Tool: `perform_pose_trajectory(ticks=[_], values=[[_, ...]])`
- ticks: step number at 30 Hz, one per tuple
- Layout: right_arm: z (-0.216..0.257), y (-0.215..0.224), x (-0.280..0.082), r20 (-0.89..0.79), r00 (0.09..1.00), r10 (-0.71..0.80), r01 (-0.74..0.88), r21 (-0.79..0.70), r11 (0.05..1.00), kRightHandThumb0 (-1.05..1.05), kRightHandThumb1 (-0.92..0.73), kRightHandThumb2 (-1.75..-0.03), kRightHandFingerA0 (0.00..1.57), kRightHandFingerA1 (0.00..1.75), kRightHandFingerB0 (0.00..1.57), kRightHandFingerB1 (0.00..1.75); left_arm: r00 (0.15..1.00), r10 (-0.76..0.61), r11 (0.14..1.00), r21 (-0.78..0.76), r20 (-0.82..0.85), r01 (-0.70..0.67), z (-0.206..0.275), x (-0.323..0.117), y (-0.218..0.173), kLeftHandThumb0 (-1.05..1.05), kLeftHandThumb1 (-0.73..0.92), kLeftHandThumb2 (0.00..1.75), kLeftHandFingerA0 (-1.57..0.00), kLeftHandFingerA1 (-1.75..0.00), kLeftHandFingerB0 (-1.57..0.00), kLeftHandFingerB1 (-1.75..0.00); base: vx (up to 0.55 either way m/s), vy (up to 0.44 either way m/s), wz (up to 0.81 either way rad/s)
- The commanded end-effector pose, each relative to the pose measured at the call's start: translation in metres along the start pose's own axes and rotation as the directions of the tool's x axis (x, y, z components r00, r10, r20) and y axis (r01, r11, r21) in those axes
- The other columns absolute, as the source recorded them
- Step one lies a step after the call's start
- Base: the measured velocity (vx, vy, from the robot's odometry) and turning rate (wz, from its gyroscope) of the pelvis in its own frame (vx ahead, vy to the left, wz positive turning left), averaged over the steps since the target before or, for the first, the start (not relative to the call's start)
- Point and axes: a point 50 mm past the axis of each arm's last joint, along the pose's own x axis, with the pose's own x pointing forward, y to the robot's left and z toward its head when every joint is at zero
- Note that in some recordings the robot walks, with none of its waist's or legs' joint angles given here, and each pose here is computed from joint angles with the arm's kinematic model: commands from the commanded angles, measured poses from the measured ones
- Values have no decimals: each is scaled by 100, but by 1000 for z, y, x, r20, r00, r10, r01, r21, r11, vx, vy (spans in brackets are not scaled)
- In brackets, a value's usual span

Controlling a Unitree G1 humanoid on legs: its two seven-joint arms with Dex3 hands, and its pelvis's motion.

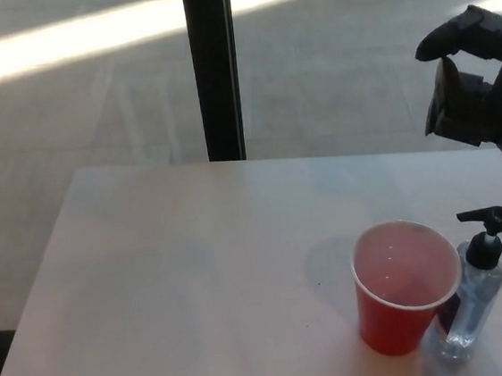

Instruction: The robot uses its right hand fist to press the hand soap kept in the middle of the table to get liquid hand soap out

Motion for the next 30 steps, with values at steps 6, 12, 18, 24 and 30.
perform_pose_trajectory(ticks=[6,12,18,24,30], values=[[22,-12,-19,-9,998,-66,65,-47,997,-20,-63,-102,95,175,77,150,999,23,1000,-4,41,-23,8,-1,8,-27,46,101,-65,-98,-56,-89,0,0,0],[20,-12,-32,-40,996,-74,71,-73,995,-24,-53,-112,123,144,93,124,999,27,1000,-14,43,-27,8,-1,9,-28,46,102,-59,-94,-57,-92,0,0,0],[11,-13,-46,-86,991,-102,94,-89,992,-17,-56,-110,95,175,74,149,998,33,999,-19,44,-32,10,-1,10,-27,45,103,-61,-91,-54,-85,0,0,0],[-2,-16,-52,-107,991,-85,72,-122,990,-27,-52,-116,127,145,93,124,998,29,999,-23,52,-28,10,-1,10,-28,45,104,-63,-102,-57,-94,0,0,0],[-7,-10,-58,-131,988,-82,74,-60,995,-15,-55,-108,96,175,77,150,998,37,999,-17,47,-36,9,-1,11,-25,51,97,-60,-101,-53,-91,0,0,0]])
